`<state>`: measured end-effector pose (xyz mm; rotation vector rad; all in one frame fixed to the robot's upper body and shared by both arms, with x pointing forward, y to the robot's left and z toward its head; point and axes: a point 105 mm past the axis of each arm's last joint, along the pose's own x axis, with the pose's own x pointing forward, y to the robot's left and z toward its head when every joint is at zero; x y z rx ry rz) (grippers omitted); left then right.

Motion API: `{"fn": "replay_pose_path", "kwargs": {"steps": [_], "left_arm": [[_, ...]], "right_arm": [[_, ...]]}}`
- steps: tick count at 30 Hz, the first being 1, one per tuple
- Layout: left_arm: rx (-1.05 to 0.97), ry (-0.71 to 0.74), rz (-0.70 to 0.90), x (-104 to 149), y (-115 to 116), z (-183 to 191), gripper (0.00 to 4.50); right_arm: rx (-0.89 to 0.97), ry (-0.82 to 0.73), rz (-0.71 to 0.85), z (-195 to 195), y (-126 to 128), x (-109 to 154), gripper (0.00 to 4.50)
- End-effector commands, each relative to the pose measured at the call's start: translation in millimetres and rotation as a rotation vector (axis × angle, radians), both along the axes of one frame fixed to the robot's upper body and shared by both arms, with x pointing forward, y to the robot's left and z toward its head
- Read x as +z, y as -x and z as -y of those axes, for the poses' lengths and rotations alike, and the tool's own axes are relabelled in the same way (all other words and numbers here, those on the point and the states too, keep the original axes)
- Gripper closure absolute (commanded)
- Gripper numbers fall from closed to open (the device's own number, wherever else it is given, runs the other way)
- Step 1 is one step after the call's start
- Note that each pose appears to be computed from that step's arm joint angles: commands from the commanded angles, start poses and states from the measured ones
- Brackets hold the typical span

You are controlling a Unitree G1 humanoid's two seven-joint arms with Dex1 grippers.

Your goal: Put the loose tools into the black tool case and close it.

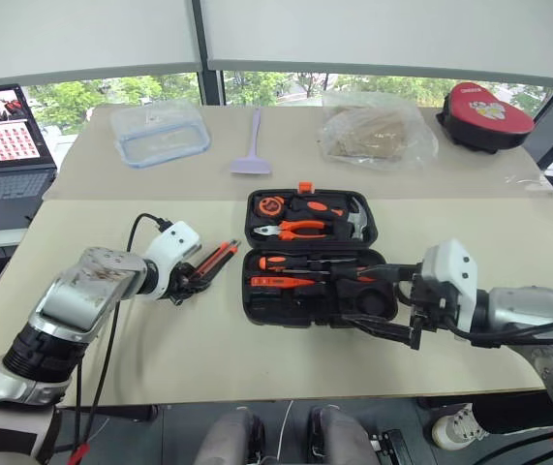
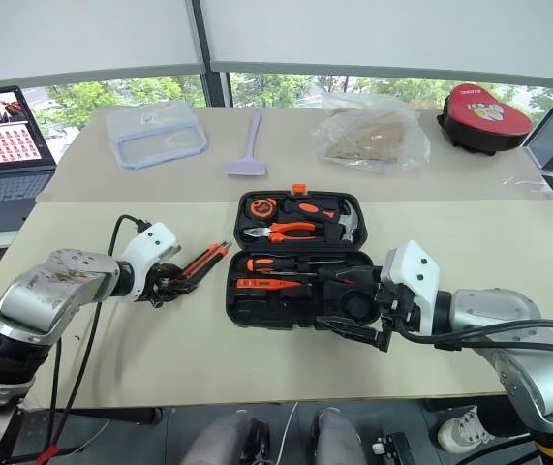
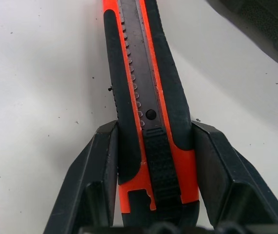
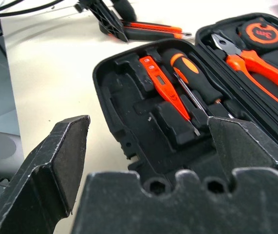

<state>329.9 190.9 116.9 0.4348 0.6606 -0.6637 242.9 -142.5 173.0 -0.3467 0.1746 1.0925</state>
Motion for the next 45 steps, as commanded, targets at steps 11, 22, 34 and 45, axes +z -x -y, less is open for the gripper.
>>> {"fn": "replay_pose_path", "kwargs": {"steps": [11,22,34,45], "left_arm": [[-0.86,0.125,0.197,85.4,13.0,91.2,2.76],[-1.04,-0.017,-0.033,32.6,28.0,144.3,2.76],[-1.01,-0.11,-0.032,15.9,16.1,157.0,2.76],[-1.009,0.072,-0.056,56.7,24.0,161.9,0.04]], "right_arm": [[-0.071,-0.027,-0.02,16.6,17.0,6.3,0.0],[-0.119,-0.036,-0.017,10.4,26.6,-2.4,0.0],[-0.149,-0.055,-0.01,7.5,28.0,-4.4,0.0],[-0.152,-0.065,-0.019,6.4,27.5,-6.9,0.0]]}}
